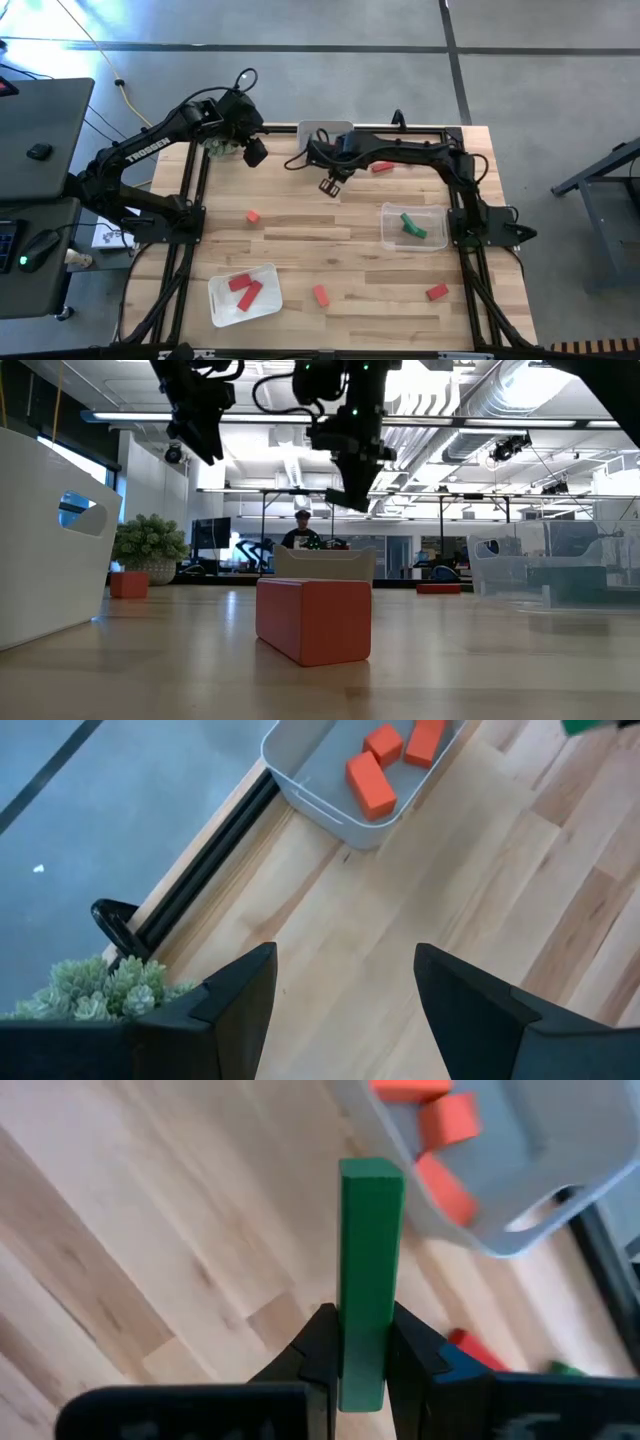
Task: Sort & place blocks by color
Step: Put the green wooden block into the transparent bin
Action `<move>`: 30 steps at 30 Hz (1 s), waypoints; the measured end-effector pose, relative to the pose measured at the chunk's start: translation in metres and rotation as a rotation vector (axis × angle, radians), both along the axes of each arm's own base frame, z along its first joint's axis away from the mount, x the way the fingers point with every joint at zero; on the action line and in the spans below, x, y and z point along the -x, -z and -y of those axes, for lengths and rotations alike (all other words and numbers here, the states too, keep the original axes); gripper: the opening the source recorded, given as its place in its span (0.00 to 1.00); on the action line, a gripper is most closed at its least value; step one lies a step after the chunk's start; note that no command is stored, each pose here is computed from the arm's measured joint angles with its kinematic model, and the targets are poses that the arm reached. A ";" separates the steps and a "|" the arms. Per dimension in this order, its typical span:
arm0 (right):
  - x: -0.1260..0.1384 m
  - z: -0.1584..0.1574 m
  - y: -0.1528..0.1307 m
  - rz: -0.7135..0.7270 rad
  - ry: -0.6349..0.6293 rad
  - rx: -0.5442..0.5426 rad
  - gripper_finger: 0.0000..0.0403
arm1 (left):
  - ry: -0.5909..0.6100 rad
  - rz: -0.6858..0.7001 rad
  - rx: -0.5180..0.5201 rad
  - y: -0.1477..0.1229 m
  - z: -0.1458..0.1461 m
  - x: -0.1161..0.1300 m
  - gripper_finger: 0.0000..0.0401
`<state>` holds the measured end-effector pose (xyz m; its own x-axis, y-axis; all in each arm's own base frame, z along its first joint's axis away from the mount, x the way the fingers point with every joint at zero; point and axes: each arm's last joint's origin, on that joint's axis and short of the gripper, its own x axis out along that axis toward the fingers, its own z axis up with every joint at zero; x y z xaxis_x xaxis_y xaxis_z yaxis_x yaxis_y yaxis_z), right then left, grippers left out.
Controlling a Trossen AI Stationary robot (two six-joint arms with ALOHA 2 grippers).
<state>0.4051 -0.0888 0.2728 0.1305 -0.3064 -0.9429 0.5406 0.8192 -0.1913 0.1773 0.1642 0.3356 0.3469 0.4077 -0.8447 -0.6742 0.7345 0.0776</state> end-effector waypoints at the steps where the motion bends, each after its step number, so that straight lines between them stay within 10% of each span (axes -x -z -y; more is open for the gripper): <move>1: 0.002 0.000 -0.004 0.004 0.003 0.016 0.08 | 0.000 0.002 -0.001 0.000 0.000 0.000 0.56; 22: 0.043 -0.001 -0.019 -0.267 0.070 0.214 0.08 | 0.001 0.012 -0.011 -0.001 -0.001 -0.001 0.56; 30: 0.105 -0.015 -0.014 -0.205 0.180 0.189 0.08 | -0.006 0.033 -0.019 -0.002 -0.002 -0.002 0.56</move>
<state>0.3002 -0.0743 0.2865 -0.1280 -0.4791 -0.8684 0.6083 0.6536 -0.4502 0.1797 0.1661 0.3374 0.3718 0.4255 -0.8250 -0.6812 0.7288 0.0689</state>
